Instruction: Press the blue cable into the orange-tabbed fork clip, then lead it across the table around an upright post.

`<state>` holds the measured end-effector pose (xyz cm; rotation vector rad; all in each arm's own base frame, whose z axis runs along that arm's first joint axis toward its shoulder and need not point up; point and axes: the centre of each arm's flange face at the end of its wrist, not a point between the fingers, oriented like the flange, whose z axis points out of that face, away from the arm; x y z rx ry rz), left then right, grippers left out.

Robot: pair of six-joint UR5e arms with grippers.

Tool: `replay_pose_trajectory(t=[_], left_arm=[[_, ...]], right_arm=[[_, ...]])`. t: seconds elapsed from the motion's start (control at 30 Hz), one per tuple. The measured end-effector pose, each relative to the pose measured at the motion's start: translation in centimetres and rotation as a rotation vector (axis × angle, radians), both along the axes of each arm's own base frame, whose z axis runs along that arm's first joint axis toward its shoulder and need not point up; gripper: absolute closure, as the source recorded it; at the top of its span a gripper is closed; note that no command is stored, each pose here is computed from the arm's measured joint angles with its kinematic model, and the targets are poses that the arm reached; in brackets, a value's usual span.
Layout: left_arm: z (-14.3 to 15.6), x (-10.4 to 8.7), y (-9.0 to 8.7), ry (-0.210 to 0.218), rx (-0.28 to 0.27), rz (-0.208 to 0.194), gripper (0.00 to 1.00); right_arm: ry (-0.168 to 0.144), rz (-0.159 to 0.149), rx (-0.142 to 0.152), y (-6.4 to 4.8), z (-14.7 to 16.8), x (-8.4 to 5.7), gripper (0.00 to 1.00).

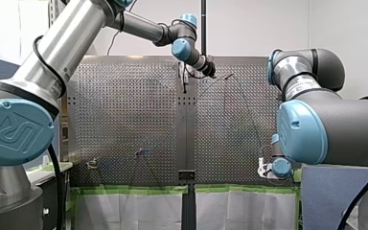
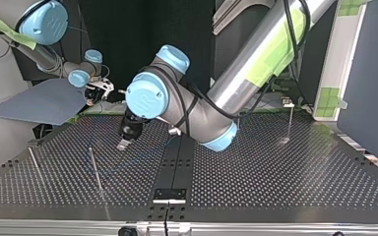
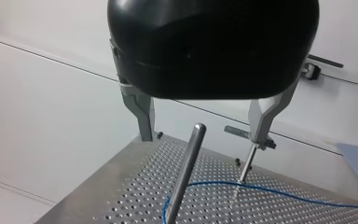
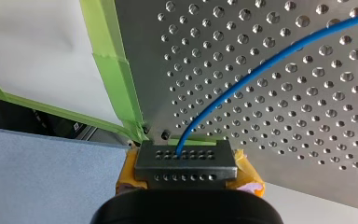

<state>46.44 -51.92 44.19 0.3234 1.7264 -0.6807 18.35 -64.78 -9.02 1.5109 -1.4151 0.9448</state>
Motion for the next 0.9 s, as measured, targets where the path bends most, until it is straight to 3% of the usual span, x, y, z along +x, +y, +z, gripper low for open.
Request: replay_pose_trajectory(t=[0.3,0.67,0.9], left_arm=[[0.2,-0.3,-0.4,-0.025,0.005,0.002,0.00],[0.2,0.0,0.2,-0.079,0.088,0.078,0.00],[0.0,0.0,0.8,-0.089,0.155,0.124,0.00]], right_arm=[[0.000,0.001,-0.001,-0.1,0.0,0.0,1.00],[-0.003,0.001,-0.001,-0.1,0.0,0.1,1.00],[-0.002,0.003,0.001,0.0,0.0,0.2,1.00]])
